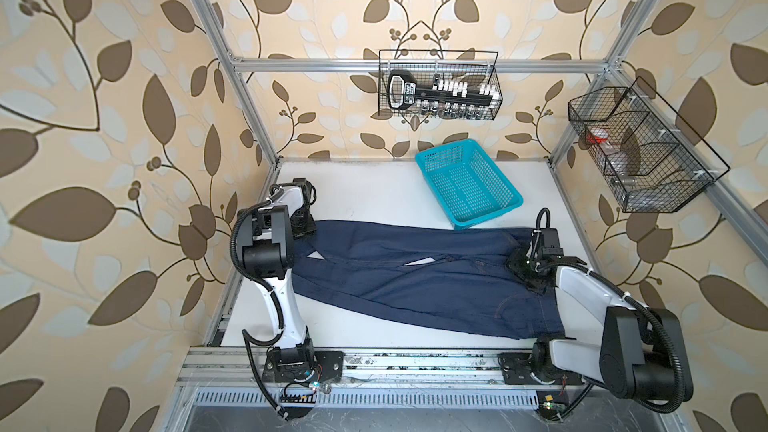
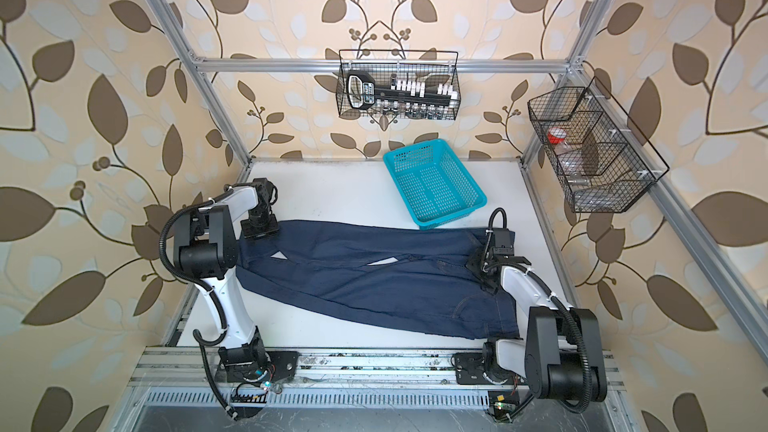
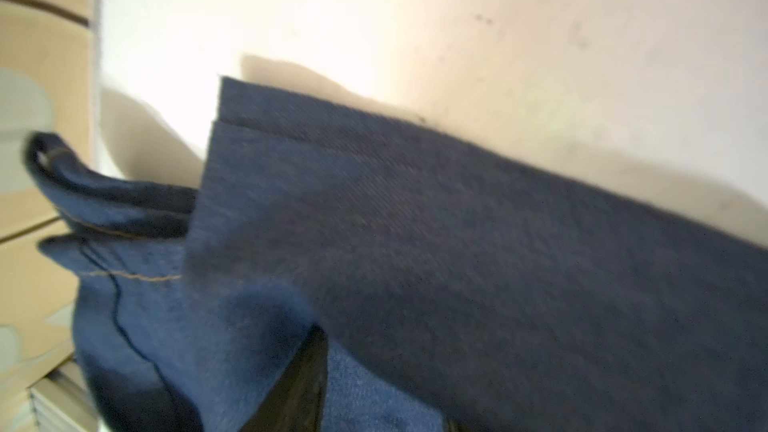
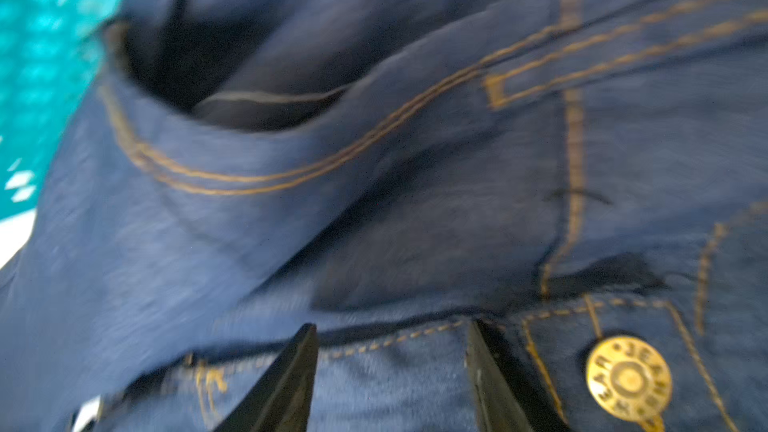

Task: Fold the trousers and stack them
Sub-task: 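Grasp the waistband with the right gripper and pull it taut from the left gripper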

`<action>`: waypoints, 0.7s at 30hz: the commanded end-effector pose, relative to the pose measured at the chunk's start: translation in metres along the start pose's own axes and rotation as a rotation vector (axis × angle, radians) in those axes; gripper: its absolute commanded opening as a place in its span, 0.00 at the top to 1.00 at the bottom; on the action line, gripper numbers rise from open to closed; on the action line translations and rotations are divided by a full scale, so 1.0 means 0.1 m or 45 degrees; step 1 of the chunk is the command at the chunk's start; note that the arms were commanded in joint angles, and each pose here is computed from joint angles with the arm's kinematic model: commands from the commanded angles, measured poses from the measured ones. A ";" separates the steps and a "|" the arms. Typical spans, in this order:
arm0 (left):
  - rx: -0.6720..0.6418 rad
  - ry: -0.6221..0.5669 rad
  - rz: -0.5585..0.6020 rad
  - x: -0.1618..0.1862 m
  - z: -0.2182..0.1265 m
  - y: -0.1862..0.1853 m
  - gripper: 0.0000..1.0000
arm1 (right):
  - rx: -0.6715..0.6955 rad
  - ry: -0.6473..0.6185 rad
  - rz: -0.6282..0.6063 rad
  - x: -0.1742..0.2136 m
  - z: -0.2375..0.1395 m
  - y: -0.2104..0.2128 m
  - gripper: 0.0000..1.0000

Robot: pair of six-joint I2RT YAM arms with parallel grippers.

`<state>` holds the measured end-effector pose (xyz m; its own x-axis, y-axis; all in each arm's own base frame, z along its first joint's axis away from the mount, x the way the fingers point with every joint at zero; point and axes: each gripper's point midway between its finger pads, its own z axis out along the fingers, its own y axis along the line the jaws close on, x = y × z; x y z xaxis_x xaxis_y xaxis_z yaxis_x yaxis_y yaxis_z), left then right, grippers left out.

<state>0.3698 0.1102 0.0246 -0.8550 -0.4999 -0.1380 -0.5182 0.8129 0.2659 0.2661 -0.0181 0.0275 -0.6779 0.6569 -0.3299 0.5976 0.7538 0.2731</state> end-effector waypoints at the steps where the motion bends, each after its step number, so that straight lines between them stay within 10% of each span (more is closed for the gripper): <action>1: -0.125 -0.023 0.033 -0.11 0.05 0.19 0.55 | 0.404 0.047 0.179 0.27 -0.07 -0.72 0.43; 11: 0.056 0.027 0.014 -0.02 -0.21 0.05 0.48 | 0.634 -0.075 0.187 -0.08 -0.37 -1.16 0.43; 21: 0.361 0.060 -0.043 0.01 -0.60 -0.28 0.42 | 0.079 -0.227 -0.220 -0.76 -0.45 0.00 0.42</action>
<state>0.3798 0.0781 0.0478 -0.8580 -0.5070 -0.0819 -0.5126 0.8554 0.0742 0.2685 -0.0836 0.0784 -0.6554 0.5842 -0.4787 0.6372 0.7679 0.0647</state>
